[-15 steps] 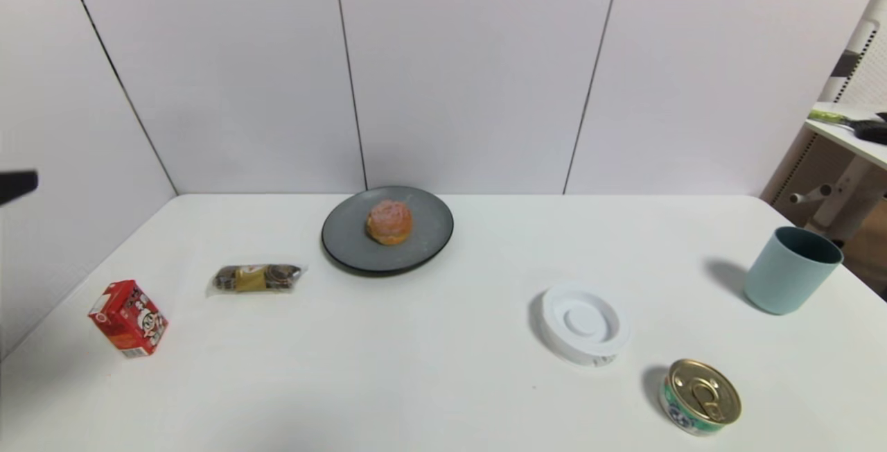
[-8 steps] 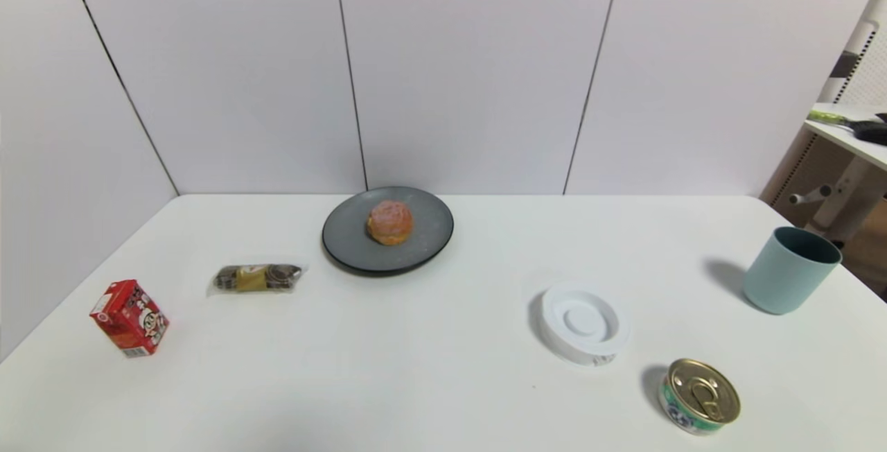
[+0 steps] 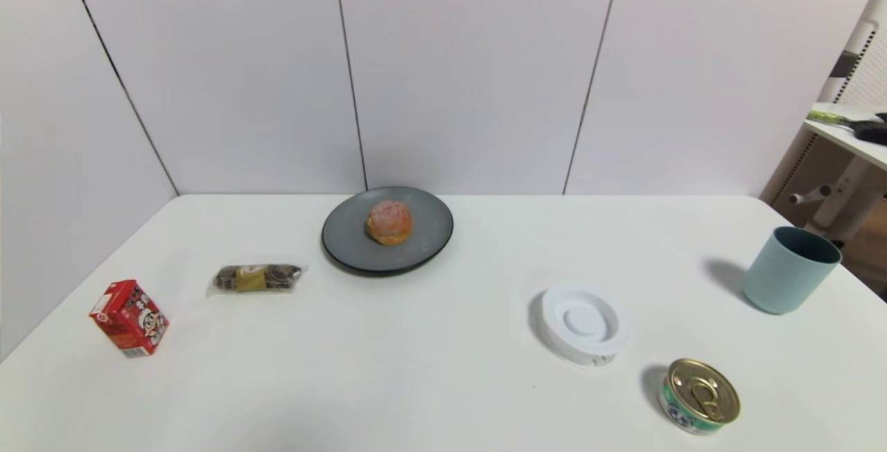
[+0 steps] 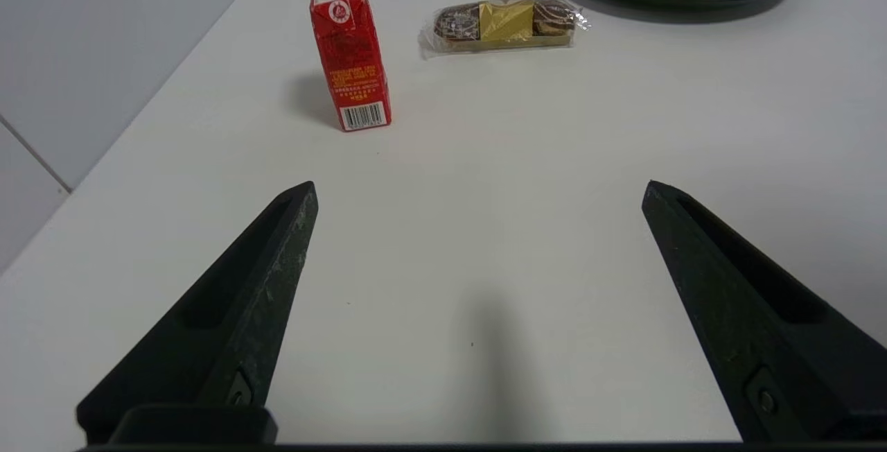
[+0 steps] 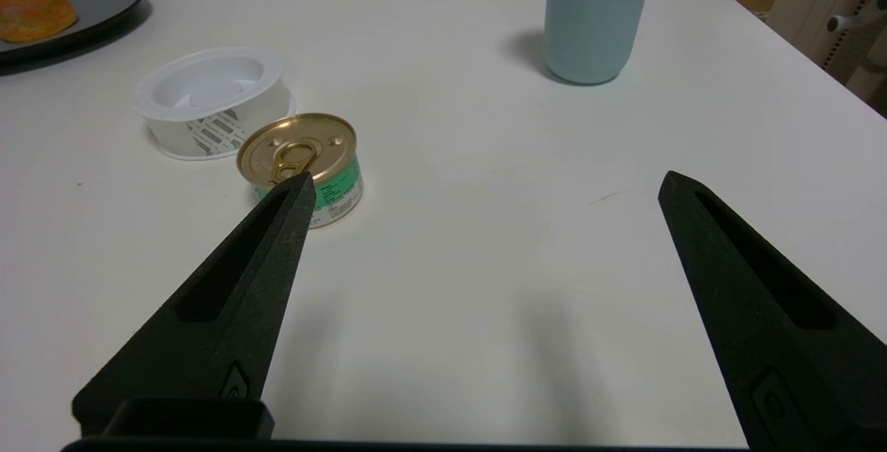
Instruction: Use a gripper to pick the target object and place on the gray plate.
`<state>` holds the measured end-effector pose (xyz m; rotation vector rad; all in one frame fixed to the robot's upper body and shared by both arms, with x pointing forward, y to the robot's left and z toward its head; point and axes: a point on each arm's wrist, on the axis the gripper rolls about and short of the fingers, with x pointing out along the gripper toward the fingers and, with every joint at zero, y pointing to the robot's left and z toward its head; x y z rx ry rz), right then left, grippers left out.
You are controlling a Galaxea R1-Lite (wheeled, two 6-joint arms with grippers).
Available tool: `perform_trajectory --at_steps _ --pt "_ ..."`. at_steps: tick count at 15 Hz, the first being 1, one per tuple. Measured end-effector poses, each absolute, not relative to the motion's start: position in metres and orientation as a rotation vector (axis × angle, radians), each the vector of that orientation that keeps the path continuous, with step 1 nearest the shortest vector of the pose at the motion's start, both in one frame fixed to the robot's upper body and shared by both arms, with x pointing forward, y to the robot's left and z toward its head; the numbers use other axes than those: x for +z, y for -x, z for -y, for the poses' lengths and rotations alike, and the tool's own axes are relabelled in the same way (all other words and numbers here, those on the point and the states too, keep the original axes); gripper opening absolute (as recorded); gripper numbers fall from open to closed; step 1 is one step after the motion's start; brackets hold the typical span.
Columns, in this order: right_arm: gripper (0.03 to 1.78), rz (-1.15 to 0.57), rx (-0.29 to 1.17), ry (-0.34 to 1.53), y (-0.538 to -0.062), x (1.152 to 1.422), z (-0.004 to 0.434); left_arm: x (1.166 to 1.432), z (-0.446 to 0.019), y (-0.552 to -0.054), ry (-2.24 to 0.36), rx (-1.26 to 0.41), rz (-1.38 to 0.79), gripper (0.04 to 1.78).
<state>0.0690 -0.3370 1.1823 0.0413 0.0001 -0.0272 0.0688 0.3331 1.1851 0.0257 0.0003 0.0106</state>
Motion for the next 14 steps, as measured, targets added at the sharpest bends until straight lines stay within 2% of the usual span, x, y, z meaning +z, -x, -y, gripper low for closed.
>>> perform_trajectory --at_steps 14 --pt "1.71 0.000 -0.028 -0.039 -0.0690 1.1823 0.3370 1.1826 -0.3334 -0.0687 0.024 0.021 0.002 1.69"
